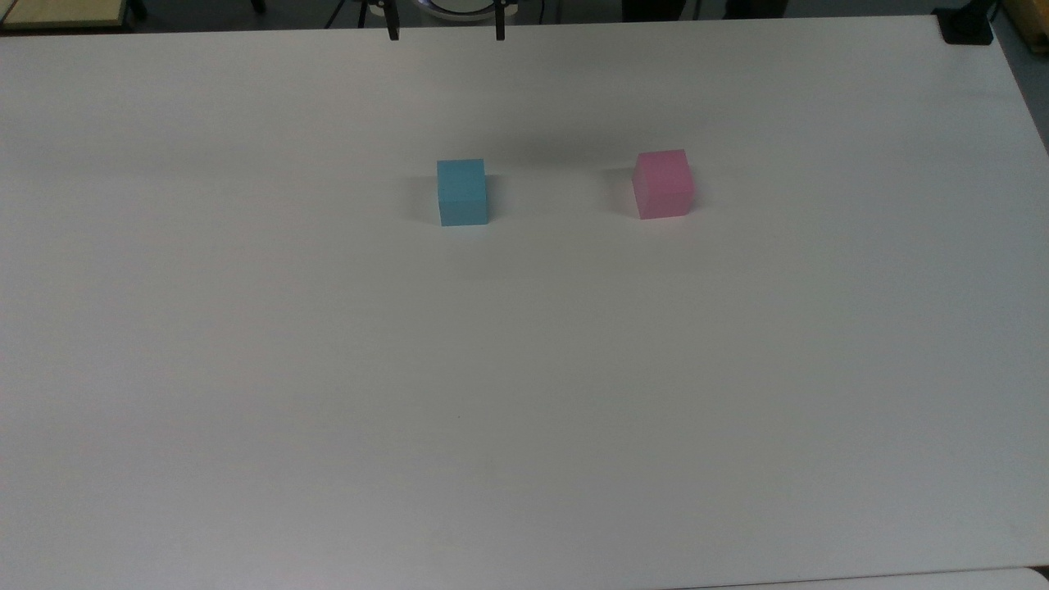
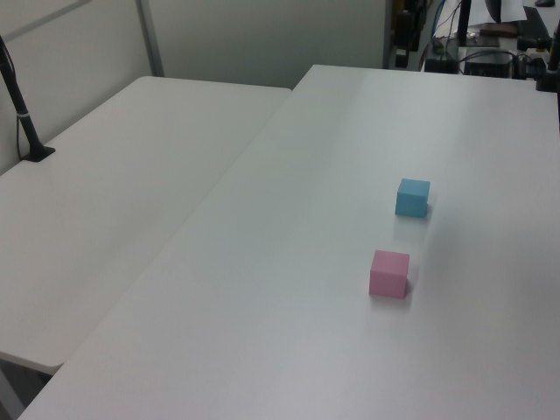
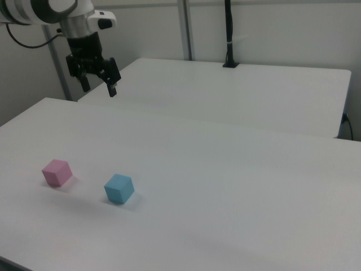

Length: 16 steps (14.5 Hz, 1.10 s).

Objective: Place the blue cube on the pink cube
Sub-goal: 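Move the open gripper toward the light-blue cube, then lower the open gripper down around the light-blue cube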

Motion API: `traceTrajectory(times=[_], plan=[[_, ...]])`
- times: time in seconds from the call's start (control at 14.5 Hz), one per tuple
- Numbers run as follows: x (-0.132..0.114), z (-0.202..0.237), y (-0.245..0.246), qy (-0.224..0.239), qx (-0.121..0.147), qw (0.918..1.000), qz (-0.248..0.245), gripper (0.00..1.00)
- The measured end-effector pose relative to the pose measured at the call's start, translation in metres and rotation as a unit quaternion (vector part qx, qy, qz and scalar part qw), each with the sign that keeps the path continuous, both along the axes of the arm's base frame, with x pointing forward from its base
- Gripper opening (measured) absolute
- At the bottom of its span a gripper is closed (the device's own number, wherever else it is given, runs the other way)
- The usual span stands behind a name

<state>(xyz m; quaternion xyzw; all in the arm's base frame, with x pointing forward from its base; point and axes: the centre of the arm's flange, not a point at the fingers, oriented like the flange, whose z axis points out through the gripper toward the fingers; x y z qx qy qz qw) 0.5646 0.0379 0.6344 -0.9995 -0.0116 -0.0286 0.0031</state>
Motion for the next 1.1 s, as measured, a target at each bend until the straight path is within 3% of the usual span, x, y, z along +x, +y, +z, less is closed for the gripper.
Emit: traceTrajectory(times=[0.69, 1.1], plan=[[-0.012, -0.032, 0.02, 0.045, -0.004, 0.9988, 0.017, 1.0], [-0.012, -0.09, 0.032, 0.085, -0.008, 0.996, 0.028, 1.0]])
